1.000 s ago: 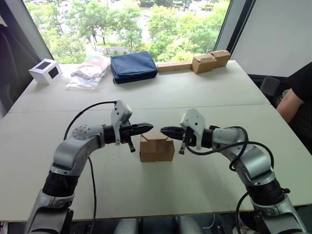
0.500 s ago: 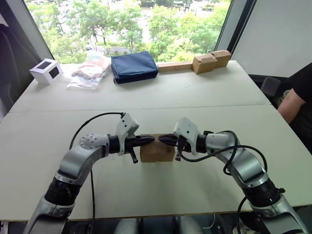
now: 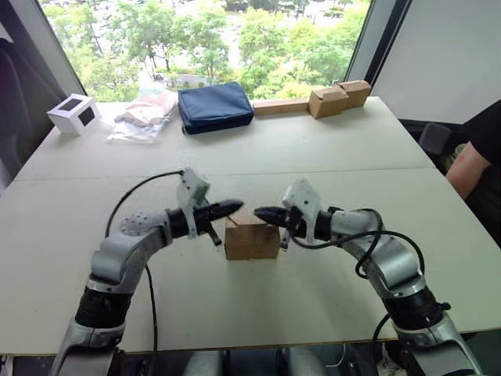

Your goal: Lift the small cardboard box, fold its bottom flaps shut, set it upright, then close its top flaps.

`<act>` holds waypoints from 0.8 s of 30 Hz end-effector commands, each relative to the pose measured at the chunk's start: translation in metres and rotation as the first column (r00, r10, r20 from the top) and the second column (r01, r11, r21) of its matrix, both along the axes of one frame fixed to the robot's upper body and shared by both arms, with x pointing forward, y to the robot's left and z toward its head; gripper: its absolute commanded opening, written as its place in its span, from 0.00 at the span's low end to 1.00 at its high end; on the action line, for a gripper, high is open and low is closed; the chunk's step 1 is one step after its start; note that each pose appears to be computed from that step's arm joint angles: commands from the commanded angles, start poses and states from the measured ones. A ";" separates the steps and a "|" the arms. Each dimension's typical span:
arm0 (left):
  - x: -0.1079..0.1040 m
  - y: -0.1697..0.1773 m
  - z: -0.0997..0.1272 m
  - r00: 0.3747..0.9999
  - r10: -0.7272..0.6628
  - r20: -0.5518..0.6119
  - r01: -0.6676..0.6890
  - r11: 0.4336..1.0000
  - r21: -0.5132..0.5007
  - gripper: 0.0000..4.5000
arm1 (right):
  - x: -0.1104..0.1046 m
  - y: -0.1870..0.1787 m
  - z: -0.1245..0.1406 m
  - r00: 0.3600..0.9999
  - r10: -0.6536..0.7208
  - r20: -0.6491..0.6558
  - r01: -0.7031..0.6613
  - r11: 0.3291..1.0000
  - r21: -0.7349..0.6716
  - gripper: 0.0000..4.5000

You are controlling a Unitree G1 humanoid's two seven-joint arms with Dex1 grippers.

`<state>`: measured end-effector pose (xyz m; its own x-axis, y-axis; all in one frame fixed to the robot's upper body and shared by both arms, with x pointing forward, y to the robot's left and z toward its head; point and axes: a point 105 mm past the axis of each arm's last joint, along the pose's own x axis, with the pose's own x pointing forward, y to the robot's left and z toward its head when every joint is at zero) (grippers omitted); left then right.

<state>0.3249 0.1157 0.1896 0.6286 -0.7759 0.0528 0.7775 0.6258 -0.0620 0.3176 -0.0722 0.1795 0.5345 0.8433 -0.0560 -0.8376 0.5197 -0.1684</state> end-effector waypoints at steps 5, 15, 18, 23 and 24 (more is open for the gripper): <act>-0.024 0.045 -0.014 0.981 0.093 -0.172 -0.085 0.995 0.056 0.00 | -0.028 -0.046 0.027 0.994 -0.014 -0.104 0.033 0.983 0.183 0.02; -0.094 0.083 -0.082 0.920 0.124 -0.372 -0.046 0.977 0.210 0.00 | -0.082 -0.097 -0.054 0.921 -0.104 -0.374 0.067 0.992 -0.111 0.02; -0.097 0.084 -0.082 0.912 0.110 -0.395 -0.044 0.984 0.173 0.00 | -0.088 -0.105 -0.065 0.898 -0.120 -0.424 0.063 0.987 -0.146 0.02; -0.104 0.079 -0.091 0.907 0.078 -0.414 0.000 0.983 0.184 0.00 | -0.080 -0.110 -0.063 0.905 -0.135 -0.403 0.077 0.984 -0.158 0.02; -0.105 0.078 -0.092 0.907 0.075 -0.415 0.003 0.983 0.184 0.00 | -0.079 -0.110 -0.063 0.906 -0.135 -0.401 0.078 0.985 -0.156 0.02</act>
<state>0.2222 0.1994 0.0931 0.6060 -0.7050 -0.3685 0.6462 0.7064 -0.2888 0.2360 -0.1835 0.1083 0.5207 0.7440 -0.4187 -0.7751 0.6176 0.1335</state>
